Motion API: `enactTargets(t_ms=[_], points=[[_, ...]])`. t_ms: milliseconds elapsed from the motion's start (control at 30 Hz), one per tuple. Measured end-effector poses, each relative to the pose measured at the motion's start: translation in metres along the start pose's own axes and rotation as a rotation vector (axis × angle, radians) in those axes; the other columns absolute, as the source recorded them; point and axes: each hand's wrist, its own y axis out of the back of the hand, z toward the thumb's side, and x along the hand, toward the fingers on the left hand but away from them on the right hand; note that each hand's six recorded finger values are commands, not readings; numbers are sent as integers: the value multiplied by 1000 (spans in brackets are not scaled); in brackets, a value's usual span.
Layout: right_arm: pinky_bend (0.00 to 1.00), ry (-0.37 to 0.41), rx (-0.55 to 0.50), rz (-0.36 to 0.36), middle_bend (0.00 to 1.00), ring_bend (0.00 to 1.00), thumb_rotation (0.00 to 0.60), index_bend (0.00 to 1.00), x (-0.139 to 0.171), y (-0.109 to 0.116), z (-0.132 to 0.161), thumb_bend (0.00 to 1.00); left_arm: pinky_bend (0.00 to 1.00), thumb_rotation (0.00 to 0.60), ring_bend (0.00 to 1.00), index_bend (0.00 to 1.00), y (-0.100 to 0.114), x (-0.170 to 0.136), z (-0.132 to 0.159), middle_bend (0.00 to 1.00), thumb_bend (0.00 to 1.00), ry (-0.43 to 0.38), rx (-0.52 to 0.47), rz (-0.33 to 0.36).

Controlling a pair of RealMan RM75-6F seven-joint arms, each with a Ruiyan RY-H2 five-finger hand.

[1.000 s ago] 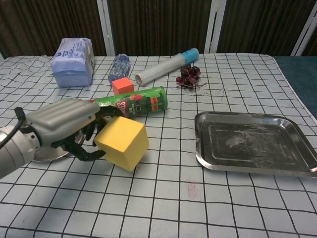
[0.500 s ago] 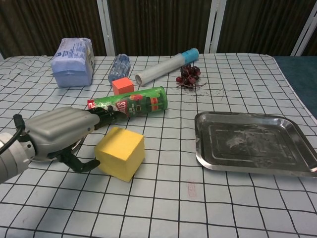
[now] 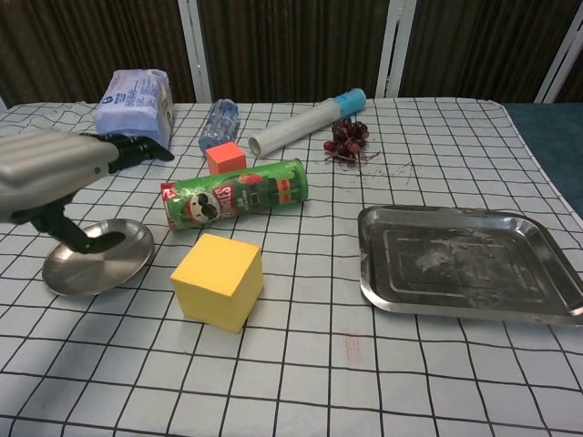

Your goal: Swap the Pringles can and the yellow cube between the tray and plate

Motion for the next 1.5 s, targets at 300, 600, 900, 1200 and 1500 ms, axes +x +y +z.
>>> enactTargets(t_ms=[300, 600, 900, 1200, 1500], points=[[0, 6, 18, 17, 0, 0, 600, 80, 1, -4, 1, 52, 110, 600, 0, 0, 11, 48, 0, 0, 364, 4, 49, 105], [0, 8, 21, 25, 0, 0, 600, 80, 0, -5, 1, 53, 101, 600, 0, 0, -7, 104, 14, 0, 363, 31, 23, 58], [0, 7, 24, 38, 0, 0, 600, 80, -1, -9, 2, 52, 82, 600, 0, 0, -39, 126, 22, 0, 364, 33, -65, -112], [0, 10, 19, 43, 0, 0, 600, 81, -1, -9, 2, 52, 99, 600, 52, 8, -57, 142, 18, 72, 364, 68, -50, -114], [0, 8, 21, 50, 0, 0, 600, 85, -1, -10, 2, 52, 548, 600, 546, 377, -64, 148, 15, 520, 532, 59, -19, -7]])
